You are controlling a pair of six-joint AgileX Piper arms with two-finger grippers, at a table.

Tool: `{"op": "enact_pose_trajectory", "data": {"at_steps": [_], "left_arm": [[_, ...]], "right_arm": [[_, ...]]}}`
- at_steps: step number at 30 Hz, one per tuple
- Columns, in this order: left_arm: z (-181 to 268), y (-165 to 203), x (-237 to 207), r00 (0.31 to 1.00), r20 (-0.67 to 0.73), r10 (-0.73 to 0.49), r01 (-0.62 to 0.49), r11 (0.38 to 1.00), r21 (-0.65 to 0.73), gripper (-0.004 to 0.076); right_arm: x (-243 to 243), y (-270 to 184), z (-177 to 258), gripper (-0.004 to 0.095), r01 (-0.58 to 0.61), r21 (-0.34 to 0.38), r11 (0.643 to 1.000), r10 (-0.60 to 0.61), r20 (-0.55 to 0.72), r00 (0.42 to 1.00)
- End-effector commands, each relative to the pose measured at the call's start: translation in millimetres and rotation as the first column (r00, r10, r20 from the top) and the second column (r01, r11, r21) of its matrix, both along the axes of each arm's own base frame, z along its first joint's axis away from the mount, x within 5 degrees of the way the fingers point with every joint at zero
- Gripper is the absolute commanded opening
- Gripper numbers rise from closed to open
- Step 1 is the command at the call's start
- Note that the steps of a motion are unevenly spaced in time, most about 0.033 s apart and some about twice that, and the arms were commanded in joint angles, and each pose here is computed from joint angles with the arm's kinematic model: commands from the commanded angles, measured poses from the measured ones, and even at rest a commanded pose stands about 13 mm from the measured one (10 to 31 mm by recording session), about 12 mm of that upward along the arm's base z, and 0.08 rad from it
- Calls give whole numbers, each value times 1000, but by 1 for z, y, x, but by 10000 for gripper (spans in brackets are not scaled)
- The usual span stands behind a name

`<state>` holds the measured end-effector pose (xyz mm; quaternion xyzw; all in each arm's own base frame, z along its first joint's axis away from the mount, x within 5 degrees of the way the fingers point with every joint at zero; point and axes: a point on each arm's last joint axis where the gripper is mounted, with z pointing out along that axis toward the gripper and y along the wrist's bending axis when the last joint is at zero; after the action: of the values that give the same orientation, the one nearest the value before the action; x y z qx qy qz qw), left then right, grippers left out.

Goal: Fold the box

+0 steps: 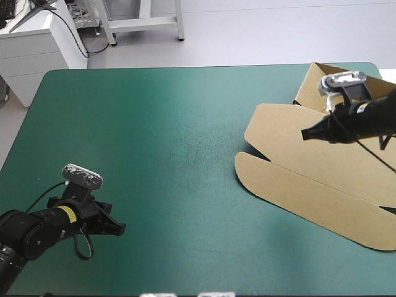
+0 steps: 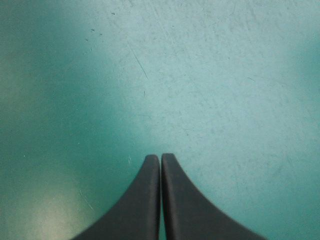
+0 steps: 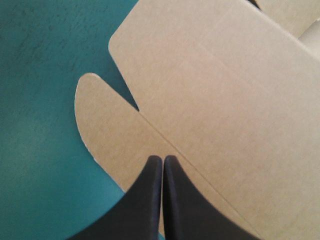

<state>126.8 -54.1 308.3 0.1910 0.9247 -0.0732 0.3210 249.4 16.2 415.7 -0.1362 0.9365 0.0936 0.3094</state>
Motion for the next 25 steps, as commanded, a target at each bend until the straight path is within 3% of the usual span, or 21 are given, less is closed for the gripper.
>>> {"op": "enact_pose_trajectory", "data": {"at_steps": [1,6,11,25], "left_arm": [[16,-1,-3,995,104,-14,20,998,-57,-8],[26,5,-18,984,176,-9,25,996,-86,-8],[27,12,-36,973,232,-4,31,993,-110,-8],[-19,16,-54,992,127,-14,29,993,-113,-8]], "right_arm": [[-36,2,7,-8,0,-6,1000,0,138,990],[-75,3,-13,-9,-21,-25,999,25,158,987],[-115,8,-33,-10,-31,11,999,28,178,984],[-185,10,-104,-17,-45,2,999,43,197,979]]}}
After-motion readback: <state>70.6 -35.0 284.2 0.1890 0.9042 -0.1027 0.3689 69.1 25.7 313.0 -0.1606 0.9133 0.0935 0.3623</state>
